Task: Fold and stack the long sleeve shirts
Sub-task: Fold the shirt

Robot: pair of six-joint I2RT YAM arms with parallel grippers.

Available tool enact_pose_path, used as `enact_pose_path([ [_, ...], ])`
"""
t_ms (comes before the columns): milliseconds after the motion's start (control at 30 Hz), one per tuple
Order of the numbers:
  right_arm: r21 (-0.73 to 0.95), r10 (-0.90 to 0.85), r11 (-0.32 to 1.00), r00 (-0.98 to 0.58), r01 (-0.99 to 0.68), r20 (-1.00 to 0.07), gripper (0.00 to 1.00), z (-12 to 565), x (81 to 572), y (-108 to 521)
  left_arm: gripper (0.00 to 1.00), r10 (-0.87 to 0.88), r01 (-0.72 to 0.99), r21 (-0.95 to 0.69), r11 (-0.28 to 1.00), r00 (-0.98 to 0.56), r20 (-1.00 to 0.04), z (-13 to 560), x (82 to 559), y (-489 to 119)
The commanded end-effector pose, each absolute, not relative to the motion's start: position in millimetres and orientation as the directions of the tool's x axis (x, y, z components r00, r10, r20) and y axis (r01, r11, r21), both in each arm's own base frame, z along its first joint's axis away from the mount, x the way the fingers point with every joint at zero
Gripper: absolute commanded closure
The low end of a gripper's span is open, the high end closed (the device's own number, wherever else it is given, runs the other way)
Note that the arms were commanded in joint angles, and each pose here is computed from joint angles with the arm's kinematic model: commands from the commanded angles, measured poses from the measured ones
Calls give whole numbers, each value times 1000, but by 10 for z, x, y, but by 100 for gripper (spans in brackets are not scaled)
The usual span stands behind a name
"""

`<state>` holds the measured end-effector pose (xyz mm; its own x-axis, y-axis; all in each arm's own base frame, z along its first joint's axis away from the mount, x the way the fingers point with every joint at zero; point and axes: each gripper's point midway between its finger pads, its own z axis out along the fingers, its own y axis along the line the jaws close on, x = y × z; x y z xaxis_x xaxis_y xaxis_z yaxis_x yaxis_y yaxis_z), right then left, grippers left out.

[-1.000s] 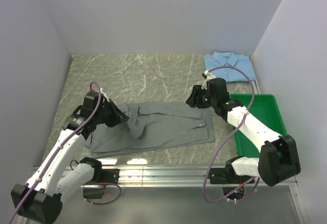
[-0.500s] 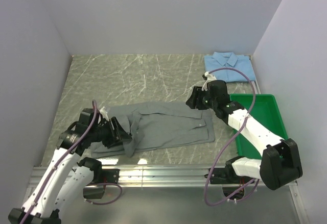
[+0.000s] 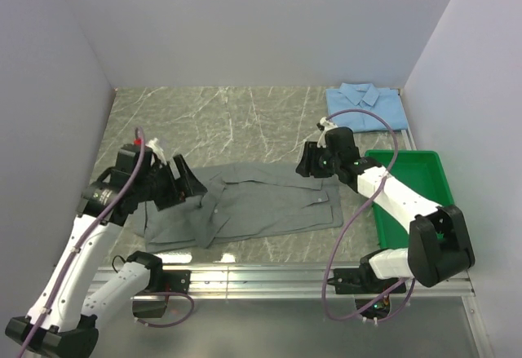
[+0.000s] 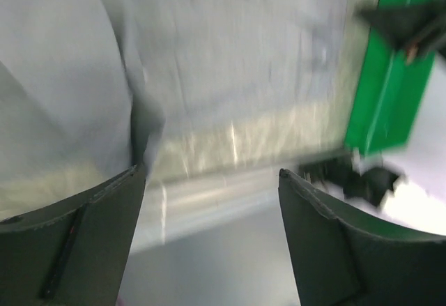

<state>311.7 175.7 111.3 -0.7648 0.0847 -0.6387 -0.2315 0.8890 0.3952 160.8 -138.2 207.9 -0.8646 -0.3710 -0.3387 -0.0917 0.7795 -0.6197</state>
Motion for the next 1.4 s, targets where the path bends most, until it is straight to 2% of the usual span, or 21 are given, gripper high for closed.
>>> enact_pose_path([
  [0, 366, 70, 897, -736, -250, -673, 44, 1265, 3220, 1766, 18, -449, -121, -539, 834, -716, -535, 2456, 1974, -1082],
  [33, 366, 70, 897, -736, -250, -673, 44, 1272, 3235, 1772, 19, -470, -140, -527, 839, -673, -570, 2555, 2069, -1014],
  [233, 343, 36, 904, -756, -254, -654, 45, 1200, 3232, 1757, 18, -483, -129, -526, 841, -617, -621, 2813, 2347, -1015],
  [467, 360, 57, 908, -790, -212, -610, 46, 1071, 3287, 1793, 21, -500, -370, -338, 865, -593, -631, 2193, 2786, -648],
  [633, 361, 69, 917, -822, -170, -565, 48, 938, 3286, 1789, 24, -571, -534, -252, 807, -595, -566, 1518, 2918, -310],
  [800, 366, 64, 918, -852, -154, -519, 48, 782, 3263, 1836, 25, -698, -647, -299, 701, -539, -471, 926, 2888, 34],
  [1100, 356, 68, 929, -901, -99, -429, 48, 493, 3324, 1880, 25, -784, -731, -319, 603, -470, -404, 551, 2915, 178],
  [1367, 297, 109, 955, -923, -6, -369, 48, 312, 3539, 1743, 26, -818, -771, -314, 554, -434, -377, 355, 3195, 379],
])
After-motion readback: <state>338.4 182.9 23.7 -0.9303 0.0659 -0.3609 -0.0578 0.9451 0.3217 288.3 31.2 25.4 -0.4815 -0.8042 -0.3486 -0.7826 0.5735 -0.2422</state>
